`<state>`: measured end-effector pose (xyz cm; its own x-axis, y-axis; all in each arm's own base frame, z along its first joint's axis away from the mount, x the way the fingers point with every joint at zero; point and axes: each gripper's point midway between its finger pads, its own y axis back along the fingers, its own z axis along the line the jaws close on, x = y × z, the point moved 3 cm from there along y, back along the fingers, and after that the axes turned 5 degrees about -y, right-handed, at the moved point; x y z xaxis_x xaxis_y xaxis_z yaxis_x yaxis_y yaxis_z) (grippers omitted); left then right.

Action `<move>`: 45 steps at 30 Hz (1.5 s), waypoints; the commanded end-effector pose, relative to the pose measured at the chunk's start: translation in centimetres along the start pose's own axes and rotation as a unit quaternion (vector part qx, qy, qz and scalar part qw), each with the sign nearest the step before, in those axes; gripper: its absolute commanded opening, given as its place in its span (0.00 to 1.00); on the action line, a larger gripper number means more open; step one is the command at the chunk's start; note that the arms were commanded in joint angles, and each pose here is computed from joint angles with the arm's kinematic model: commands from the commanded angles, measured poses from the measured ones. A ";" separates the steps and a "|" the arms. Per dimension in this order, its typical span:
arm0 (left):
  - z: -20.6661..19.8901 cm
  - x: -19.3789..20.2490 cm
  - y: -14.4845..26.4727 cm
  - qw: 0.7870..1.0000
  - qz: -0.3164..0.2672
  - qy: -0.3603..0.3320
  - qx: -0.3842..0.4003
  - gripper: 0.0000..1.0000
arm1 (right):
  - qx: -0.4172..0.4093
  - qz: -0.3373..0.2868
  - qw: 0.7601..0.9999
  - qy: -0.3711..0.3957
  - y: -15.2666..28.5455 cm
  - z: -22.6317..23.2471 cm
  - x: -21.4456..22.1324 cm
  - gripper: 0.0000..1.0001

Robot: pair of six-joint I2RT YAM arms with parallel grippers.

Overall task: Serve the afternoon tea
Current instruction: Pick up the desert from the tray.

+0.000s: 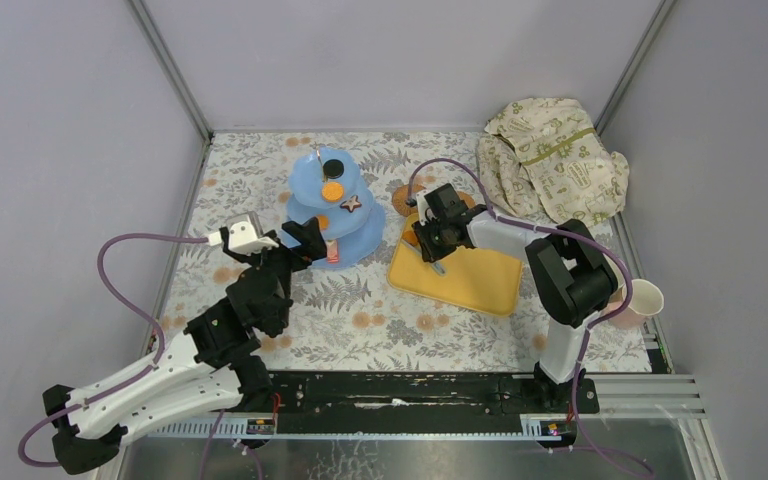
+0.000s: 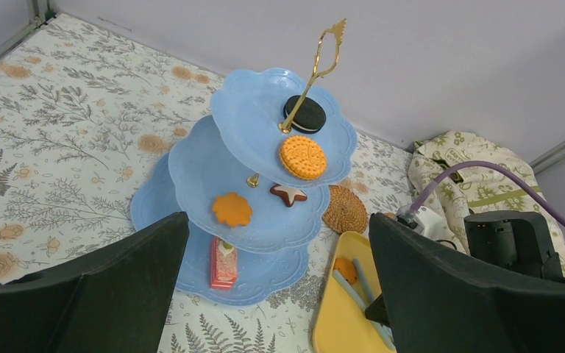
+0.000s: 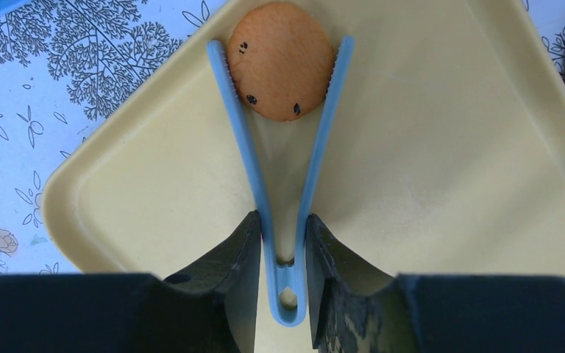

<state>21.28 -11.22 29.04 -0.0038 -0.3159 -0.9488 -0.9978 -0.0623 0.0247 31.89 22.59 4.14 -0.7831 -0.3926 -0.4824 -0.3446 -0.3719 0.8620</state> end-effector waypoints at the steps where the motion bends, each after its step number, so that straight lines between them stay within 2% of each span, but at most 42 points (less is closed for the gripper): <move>1: 0.9 -0.4 0.0 1.000 -0.012 0.007 -0.024 1.00 | -0.023 -0.010 1.000 0.003 0.9 0.9 -1.2 0.18; 19: 2.2 -1.2 -0.1 0.997 -0.026 0.035 -0.069 1.00 | -0.024 -0.042 0.999 0.004 4.6 1.5 -2.7 0.15; 28: 2.8 -2.5 -0.3 0.992 -0.031 0.068 -0.097 1.00 | -0.045 -0.093 0.995 -0.005 9.1 3.0 -4.8 0.13; 37: 2.8 -4.6 -0.3 0.988 -0.047 0.096 -0.109 1.00 | -0.043 -0.132 0.990 0.025 14.4 7.8 -7.4 0.13; 45: 2.0 -6.2 -1.2 0.988 -0.056 0.079 -0.123 1.00 | -0.061 -0.184 0.981 0.025 19.2 13.6 -11.0 0.11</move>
<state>21.93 -7.99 32.50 0.0846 -0.4318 -0.8980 -0.9629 -0.2672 0.0378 27.58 30.02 23.14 -0.6209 -0.3324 -0.7099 -0.4699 -0.5671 0.6765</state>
